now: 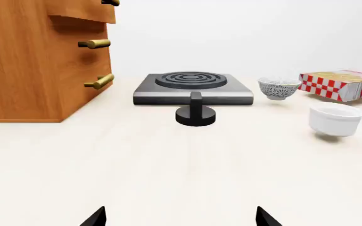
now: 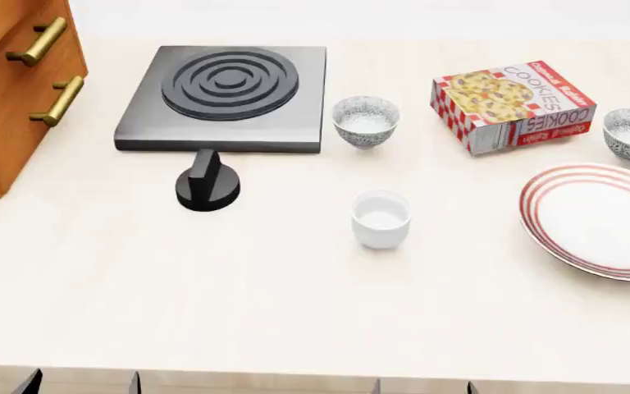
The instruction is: Pick the akita bowl next to the plate and place it on the plate.
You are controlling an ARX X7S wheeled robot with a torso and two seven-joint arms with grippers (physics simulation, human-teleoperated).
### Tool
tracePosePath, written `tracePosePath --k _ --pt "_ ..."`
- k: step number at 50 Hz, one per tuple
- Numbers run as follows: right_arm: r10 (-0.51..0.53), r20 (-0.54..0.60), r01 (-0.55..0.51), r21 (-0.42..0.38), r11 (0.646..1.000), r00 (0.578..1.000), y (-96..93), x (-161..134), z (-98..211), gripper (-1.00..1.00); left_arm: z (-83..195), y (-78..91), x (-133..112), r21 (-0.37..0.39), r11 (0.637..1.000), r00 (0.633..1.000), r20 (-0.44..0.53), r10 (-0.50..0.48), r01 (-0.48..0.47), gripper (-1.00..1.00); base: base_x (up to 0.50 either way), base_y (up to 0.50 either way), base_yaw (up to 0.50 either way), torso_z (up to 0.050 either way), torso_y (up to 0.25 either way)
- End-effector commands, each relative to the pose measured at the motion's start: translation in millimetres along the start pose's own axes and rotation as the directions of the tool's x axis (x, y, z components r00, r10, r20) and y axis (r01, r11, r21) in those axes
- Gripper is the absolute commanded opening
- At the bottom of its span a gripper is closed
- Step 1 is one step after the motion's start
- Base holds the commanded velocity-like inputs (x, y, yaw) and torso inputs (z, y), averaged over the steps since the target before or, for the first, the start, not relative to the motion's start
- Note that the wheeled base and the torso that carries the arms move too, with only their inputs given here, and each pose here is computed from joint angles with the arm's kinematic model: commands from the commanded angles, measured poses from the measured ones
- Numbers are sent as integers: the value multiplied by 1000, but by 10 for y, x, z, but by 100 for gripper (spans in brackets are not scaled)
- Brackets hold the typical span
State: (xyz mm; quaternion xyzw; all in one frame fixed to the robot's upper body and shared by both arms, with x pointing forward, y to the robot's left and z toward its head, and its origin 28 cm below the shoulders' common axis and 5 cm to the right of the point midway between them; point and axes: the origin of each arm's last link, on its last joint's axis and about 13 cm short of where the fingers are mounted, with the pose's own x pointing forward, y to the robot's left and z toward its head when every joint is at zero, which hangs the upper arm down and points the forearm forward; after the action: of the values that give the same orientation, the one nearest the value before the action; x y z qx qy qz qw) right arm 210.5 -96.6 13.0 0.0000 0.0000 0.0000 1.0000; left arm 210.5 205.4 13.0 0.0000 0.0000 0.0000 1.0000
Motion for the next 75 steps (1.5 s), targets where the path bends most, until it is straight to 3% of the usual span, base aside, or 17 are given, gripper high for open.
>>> tracePosePath --k 1,13,21,28,33,42,45,53,59,63,75 --pt "4 -11 -4 -15 1000 1000 6 7 -15 100 -7 -2 0 7 1000 1000 -7 0 0 100 0 0 0 0 0" --pt "4 -12 -4 -15 1000 1000 9 15 -8 100 0 -5 11 26 1000 1000 -14 -2 3 100 0 0 0 0 0" --pt "2 -10 -2 -22 1000 1000 11 9 -13 100 15 2 5 -4 1000 1000 -9 -7 7 100 0 0 0 0 0" --pt "19 -24 -20 -62 998 1000 29 -8 18 100 216 67 21 -76 997 1000 26 -8 10 100 0 0 0 0 0" --pt "38 5 -38 -36 999 999 44 -4 275 100 390 119 37 -167 986 1000 21 -5 9 100 0 0 0 0 0" --pt "74 42 -73 -25 997 996 84 4 749 100 724 393 158 -250 968 997 56 51 -36 100 0 0 0 0 0" --pt "102 71 -103 11 995 992 103 19 899 100 757 513 214 -260 960 992 40 123 -109 100 0 0 0 0 0" --pt "156 163 -172 92 981 974 121 98 1254 100 831 797 286 -299 939 980 49 194 -171 100 0 0 0 0 0" --pt "153 209 -180 118 977 966 77 93 1350 100 722 903 268 -263 945 976 46 213 -193 100 0 0 0 0 0" --pt "141 243 -173 116 978 960 35 62 1400 100 641 980 309 -324 918 970 3 244 -230 100 0 0 0 0 0" --pt "60 280 -104 142 984 958 -88 -9 1451 100 659 947 297 -309 922 966 35 257 -234 100 0 -72 0 0 0"
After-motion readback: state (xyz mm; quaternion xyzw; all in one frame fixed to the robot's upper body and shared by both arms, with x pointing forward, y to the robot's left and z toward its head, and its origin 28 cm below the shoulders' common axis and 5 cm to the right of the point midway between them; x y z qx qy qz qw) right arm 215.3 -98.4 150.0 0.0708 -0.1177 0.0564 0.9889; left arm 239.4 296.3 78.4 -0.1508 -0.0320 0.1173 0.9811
